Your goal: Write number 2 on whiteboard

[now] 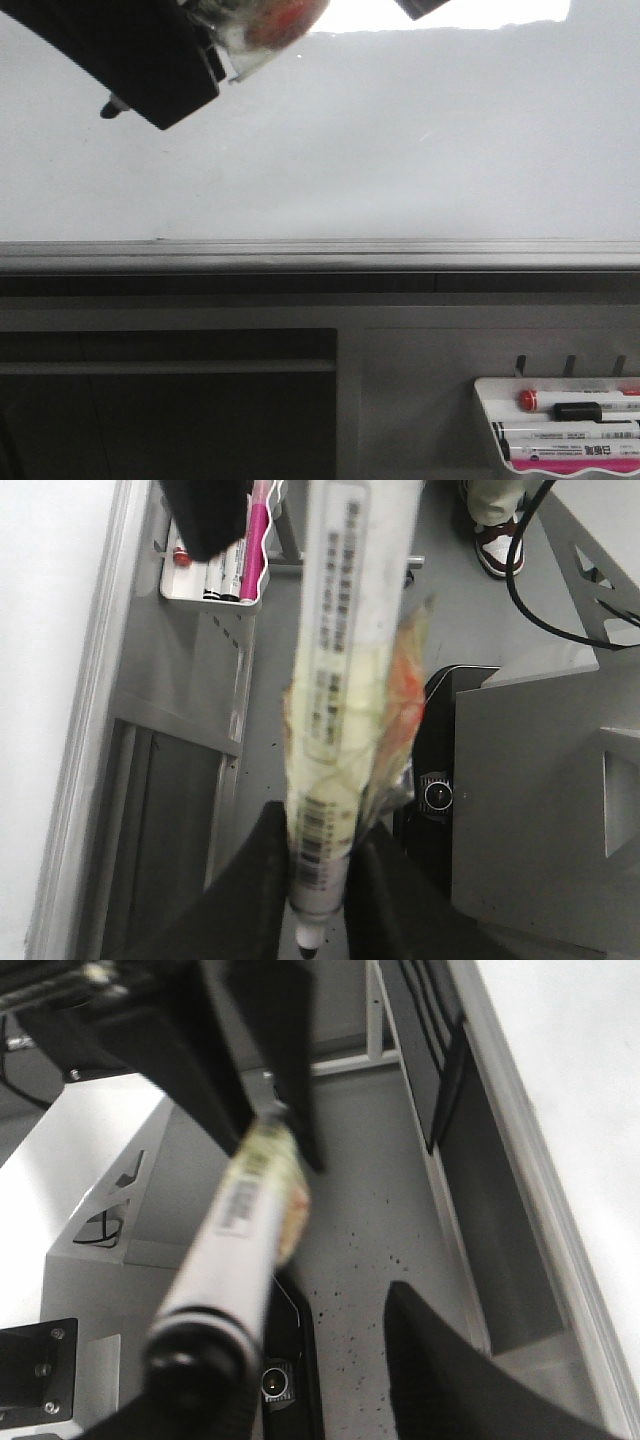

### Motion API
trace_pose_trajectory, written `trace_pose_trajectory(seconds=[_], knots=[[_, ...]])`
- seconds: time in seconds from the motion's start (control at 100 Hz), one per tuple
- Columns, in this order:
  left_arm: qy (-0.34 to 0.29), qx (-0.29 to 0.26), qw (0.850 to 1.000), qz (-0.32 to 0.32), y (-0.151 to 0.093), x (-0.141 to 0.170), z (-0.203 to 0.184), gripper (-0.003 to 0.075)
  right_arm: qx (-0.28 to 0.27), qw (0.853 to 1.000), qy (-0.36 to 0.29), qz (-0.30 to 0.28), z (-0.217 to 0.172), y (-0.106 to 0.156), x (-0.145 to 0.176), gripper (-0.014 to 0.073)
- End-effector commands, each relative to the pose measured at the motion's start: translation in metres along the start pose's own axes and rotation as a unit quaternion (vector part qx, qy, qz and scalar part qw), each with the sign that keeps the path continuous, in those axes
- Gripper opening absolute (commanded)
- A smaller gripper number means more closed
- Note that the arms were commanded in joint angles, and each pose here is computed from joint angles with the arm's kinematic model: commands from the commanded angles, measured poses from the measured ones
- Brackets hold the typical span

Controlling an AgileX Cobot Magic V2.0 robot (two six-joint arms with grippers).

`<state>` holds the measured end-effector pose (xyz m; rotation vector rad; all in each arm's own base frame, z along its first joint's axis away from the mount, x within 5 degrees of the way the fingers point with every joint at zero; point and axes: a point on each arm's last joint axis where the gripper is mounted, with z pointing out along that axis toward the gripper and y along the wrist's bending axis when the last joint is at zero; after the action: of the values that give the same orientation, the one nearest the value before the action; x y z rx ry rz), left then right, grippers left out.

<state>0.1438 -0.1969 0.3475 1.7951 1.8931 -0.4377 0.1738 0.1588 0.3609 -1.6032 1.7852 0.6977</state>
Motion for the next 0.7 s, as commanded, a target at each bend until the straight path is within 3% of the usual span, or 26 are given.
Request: trace_pose_trajectory(seconds=[0.0, 0.69], knots=[[-0.054, -0.017, 0.998, 0.005, -0.004, -0.013, -0.017, -0.002, 0.013, 0.998, -0.047, -0.035, -0.007, 0.006, -0.019, 0.0256], [-0.053, -0.018, 0.998, 0.005, -0.004, -0.013, -0.017, -0.002, 0.018, 0.996, -0.071, -0.047, -0.012, 0.009, -0.032, 0.0257]])
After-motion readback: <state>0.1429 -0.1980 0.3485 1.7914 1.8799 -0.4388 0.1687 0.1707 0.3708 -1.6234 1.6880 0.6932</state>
